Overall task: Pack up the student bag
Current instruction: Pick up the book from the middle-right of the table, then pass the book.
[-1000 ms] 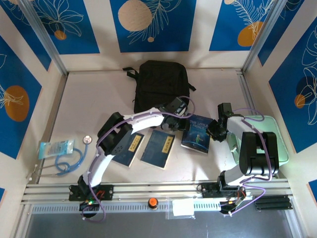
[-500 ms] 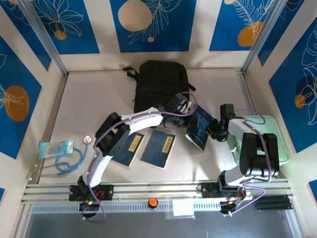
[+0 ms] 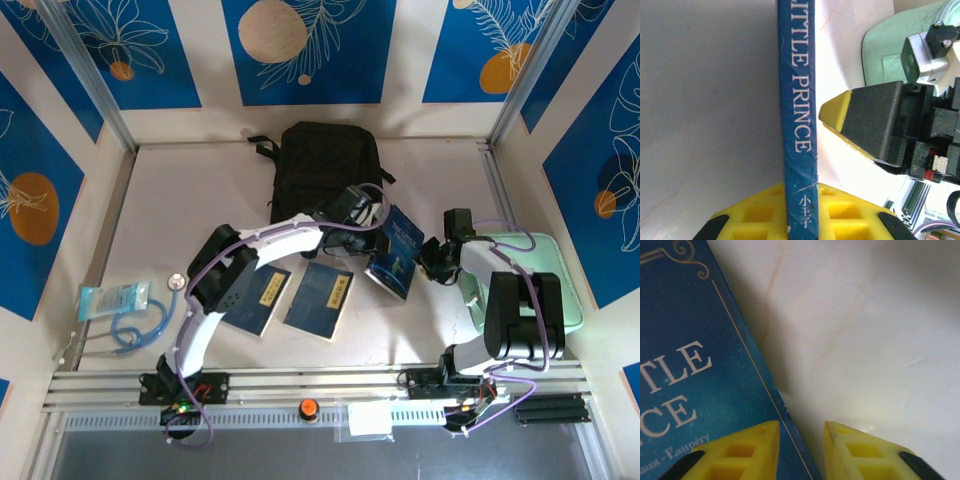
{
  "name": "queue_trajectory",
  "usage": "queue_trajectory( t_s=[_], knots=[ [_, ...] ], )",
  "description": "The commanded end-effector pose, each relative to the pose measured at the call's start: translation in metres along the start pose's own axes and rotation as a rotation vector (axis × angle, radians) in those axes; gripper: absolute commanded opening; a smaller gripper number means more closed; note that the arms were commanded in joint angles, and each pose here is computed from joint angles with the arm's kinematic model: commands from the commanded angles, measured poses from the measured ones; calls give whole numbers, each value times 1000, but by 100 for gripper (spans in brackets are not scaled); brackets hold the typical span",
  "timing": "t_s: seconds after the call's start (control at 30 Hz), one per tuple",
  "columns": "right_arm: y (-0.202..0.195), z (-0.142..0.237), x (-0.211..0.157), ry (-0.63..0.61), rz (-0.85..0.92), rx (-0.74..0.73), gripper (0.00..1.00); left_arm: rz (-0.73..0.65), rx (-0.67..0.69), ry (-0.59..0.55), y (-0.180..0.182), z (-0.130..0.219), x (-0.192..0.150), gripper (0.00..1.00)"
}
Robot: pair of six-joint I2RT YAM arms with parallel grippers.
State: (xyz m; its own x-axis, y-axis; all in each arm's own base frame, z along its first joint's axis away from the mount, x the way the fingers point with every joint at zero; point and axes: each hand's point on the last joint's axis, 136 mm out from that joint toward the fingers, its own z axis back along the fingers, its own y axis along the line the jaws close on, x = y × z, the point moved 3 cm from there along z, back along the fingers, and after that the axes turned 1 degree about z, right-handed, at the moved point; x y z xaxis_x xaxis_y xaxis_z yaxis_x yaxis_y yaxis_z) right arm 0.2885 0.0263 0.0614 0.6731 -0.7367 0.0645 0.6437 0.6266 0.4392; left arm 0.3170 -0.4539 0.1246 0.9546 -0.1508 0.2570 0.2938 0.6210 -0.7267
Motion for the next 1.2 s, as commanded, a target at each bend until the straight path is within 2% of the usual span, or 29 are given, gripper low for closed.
queue_trajectory(
  t_s=[0.0, 0.07, 0.27, 0.47, 0.63, 0.93, 1.03, 1.17],
  knots=[
    [27, 16, -2, -6, 49, 149, 37, -63, -23, -121, -21, 54, 31, 0],
    [43, 25, -4, -10, 67, 249, 49, -61, -13, -170, -18, 76, 43, 0],
    [82, 47, -15, 28, 47, 507, 69, -21, -26, -367, -13, 145, 77, 0],
    [126, 65, -33, 78, 62, 699, 80, 177, -112, -607, 8, 200, 106, 0],
    [164, 76, -49, 94, 66, 826, 88, 310, -212, -742, 13, 215, 122, 0],
    [226, 65, -60, 157, -4, 963, 90, 438, -360, -838, 12, 220, 136, 0],
    [246, 68, -57, 140, -2, 1024, 89, 468, -375, -852, 14, 220, 136, 0],
    [253, 69, -57, 109, -15, 1048, 88, 490, -398, -866, 15, 221, 136, 0]
  ],
)
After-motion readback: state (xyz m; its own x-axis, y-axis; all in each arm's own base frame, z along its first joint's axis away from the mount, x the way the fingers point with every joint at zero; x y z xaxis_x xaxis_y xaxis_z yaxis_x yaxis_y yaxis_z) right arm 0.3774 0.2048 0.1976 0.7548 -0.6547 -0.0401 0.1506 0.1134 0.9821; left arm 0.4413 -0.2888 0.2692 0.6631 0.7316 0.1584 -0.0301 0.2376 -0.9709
